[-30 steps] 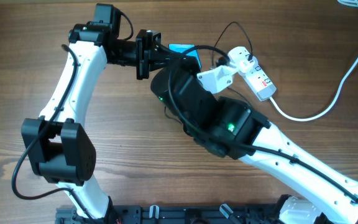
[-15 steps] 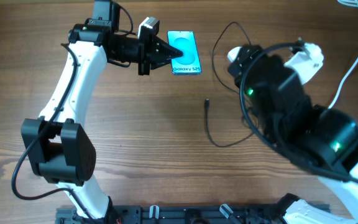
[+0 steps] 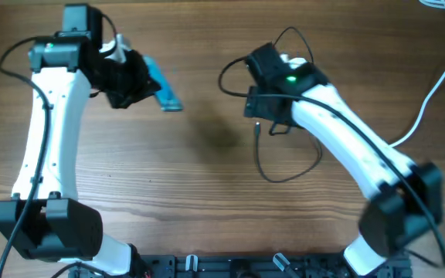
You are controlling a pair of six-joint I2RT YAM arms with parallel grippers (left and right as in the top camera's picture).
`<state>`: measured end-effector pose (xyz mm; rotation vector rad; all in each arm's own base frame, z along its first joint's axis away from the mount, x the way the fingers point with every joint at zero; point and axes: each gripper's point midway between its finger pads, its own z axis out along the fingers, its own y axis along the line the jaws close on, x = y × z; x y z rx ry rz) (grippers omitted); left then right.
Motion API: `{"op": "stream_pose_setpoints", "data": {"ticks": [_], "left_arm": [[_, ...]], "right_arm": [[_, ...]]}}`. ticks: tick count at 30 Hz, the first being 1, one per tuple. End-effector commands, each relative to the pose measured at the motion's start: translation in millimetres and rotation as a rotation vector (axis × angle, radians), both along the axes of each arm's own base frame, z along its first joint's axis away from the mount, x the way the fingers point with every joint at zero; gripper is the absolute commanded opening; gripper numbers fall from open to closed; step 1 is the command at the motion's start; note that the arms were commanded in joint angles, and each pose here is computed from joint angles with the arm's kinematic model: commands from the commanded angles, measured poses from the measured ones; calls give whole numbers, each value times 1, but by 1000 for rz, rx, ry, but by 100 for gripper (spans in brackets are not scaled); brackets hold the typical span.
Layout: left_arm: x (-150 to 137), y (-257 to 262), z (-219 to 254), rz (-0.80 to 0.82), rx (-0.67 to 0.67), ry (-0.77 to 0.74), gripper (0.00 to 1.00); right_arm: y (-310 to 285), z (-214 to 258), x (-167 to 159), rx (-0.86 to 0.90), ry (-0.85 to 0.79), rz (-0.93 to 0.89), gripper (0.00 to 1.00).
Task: Plug charger to phone and switch on socket
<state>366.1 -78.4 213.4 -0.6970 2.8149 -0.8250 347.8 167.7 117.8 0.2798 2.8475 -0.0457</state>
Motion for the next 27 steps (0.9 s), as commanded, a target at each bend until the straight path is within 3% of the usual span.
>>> {"op": "stream_pose_setpoints", "data": {"ticks": [1, 6, 8, 9, 11, 15, 20, 23, 27], "left_arm": [[-1, 45, -5, 104, 163, 15, 4], [-6, 66, -8, 154, 181, 44, 4], [-6, 66, -8, 153, 181, 44, 4], [-6, 65, -8, 151, 181, 44, 4], [-6, 65, -8, 151, 181, 43, 4], [-7, 64, -8, 150, 181, 50, 4], [-7, 65, -8, 151, 181, 49, 4], [-6, 65, -8, 151, 181, 46, 4], [-6, 64, -8, 151, 181, 46, 4]], "right_arm": [[18, -47, -6, 28, 140, 117, 100], [28, -90, -14, 54, 258, 126, 92], [28, -97, -15, 49, 268, 125, 80], [27, -103, -16, 42, 282, 124, 66], [27, -109, -15, 37, 287, 125, 53], [26, -120, -18, 43, 283, 120, 46], [24, -135, -22, 48, 274, 121, 46], [24, -135, -22, 48, 274, 121, 33], [24, -135, -22, 47, 274, 121, 31]]}}
